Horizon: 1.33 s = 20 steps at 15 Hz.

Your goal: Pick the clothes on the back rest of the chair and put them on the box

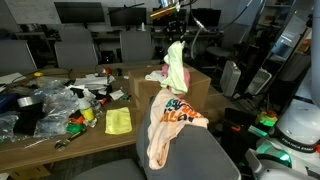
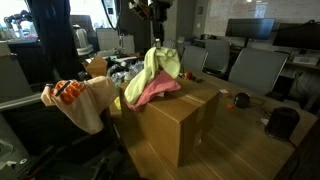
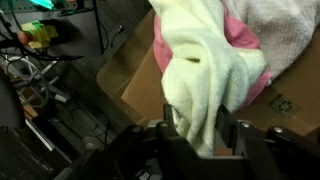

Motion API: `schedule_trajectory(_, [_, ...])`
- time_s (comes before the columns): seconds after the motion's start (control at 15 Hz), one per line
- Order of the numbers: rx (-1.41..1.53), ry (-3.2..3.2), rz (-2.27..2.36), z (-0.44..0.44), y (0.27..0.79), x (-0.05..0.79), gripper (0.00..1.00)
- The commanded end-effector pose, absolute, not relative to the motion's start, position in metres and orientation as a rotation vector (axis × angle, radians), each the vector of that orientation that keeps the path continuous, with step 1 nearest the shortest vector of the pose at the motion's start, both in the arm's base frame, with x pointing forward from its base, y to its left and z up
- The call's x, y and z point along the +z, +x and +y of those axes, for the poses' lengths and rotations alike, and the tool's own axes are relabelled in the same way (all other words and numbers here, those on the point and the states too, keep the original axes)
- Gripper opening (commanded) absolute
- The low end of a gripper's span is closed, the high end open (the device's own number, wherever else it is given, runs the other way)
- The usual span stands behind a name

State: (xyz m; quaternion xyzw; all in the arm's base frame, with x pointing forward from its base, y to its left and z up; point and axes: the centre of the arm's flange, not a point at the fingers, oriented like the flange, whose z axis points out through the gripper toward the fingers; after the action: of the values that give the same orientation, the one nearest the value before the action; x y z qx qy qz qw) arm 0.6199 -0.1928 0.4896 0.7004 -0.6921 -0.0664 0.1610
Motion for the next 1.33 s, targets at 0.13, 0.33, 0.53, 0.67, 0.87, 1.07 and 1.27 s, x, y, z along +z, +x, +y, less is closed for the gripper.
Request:
schedule_trajectory(0.13, [-0.47,2.22,-1.76,-0.181,0.629,0.465,0.95])
schedule_trajectory(0.33, [-0.519,2.322,-1.643,-0.167,0.617,0.462,1.0])
schedule_trajectory(0.53, [-0.475,2.396,-1.528,-0.141,0.607,0.469,1.0])
schedule_trajectory(0.67, [-0.428,2.426,-1.445,-0.113,0.6,0.479,1.0])
schedule_trajectory(0.87, [-0.354,2.475,-1.282,-0.059,0.582,0.492,1.0])
schedule_trajectory(1.07, [-0.332,2.506,-1.089,-0.005,0.568,0.492,1.0])
schedule_trajectory(1.27, [-0.381,2.555,-0.86,0.046,0.556,0.471,1.0])
